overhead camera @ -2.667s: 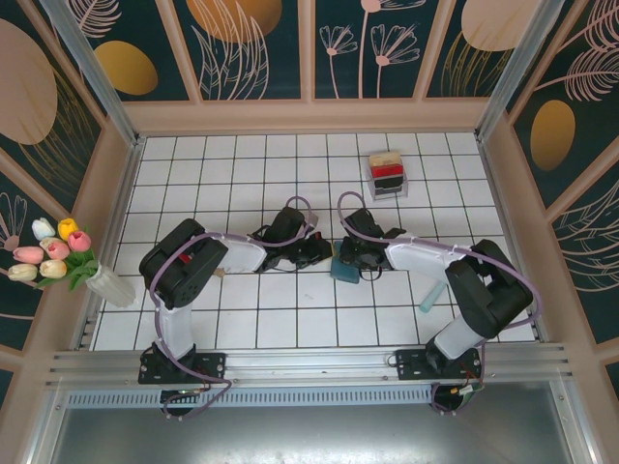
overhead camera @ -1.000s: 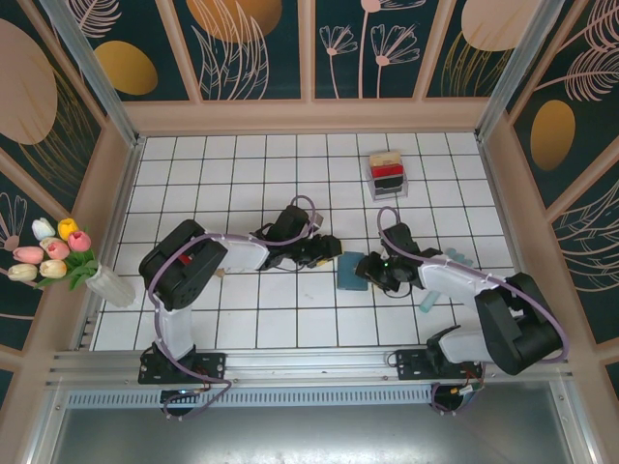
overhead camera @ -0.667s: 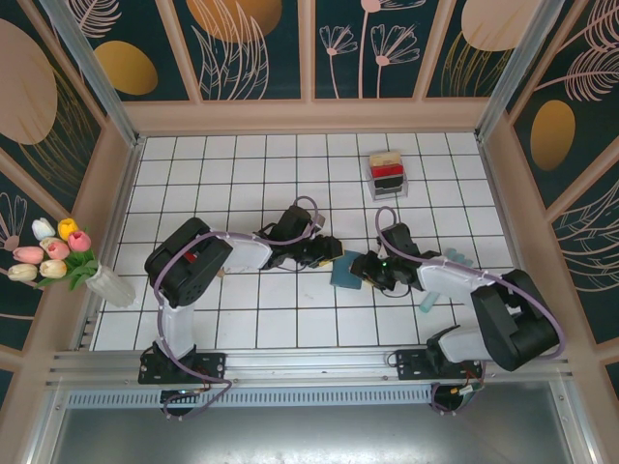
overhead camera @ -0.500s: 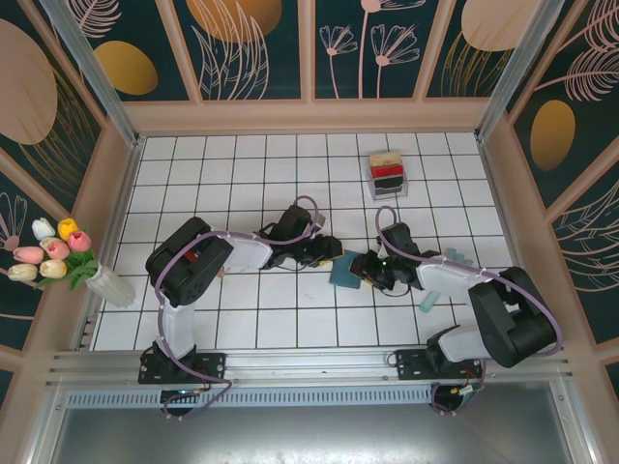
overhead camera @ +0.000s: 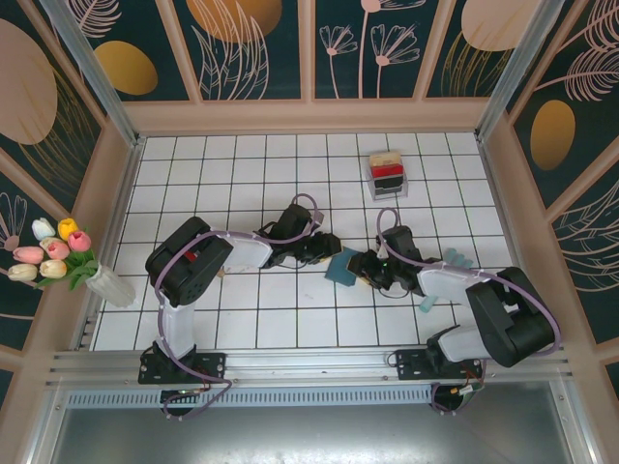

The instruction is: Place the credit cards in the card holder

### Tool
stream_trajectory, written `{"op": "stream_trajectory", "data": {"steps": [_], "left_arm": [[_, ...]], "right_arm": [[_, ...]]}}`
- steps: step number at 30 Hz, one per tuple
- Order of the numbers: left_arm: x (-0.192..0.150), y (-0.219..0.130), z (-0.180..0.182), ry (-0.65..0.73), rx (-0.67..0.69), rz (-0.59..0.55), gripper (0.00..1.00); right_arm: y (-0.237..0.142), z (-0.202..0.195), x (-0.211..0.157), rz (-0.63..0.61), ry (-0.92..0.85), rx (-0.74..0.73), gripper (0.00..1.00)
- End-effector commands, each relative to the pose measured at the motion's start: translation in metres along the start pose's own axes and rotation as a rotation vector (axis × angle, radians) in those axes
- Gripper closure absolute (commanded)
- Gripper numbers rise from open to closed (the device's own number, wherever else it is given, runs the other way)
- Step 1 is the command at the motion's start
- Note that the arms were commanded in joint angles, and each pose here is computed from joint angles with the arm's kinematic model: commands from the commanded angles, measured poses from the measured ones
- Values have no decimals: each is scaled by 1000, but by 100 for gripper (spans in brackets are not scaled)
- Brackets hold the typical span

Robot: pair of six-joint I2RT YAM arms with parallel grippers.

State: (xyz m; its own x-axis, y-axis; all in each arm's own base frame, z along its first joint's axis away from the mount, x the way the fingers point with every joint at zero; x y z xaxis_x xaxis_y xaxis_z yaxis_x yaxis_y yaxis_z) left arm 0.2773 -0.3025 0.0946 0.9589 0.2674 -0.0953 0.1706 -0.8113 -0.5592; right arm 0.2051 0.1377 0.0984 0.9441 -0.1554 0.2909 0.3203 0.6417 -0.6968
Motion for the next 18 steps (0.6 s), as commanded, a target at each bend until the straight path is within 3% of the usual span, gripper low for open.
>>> {"op": "stream_trajectory", "data": {"steps": [1,11,18], "left_arm": [[-9,5,5,-29,36,45,61],[-6,-1,5,-30,78,-26,57],[4,-26,-2,1,100,-128,43]], "right_arm": [[-3,17,19,-117,-49,125,60],[-8,16,19,-131,-59,104,93],[-28,18,22,-162,-71,180,98]]}}
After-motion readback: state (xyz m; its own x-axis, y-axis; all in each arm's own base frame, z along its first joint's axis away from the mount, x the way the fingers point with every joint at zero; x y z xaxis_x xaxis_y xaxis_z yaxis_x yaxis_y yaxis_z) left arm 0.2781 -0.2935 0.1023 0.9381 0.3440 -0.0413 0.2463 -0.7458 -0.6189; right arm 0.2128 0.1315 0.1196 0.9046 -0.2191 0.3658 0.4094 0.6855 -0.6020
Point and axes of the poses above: each hand's point on the last joint's axis, 136 mm out from that joint toward the fingers, its own y axis out along the fingers, its own z axis along the line the jaws close on, x = y × z, the point moved 10 cm from there along -y, back along the fingers, and after that the axes turned 15 degrees about -y, right-handed, at the moved point
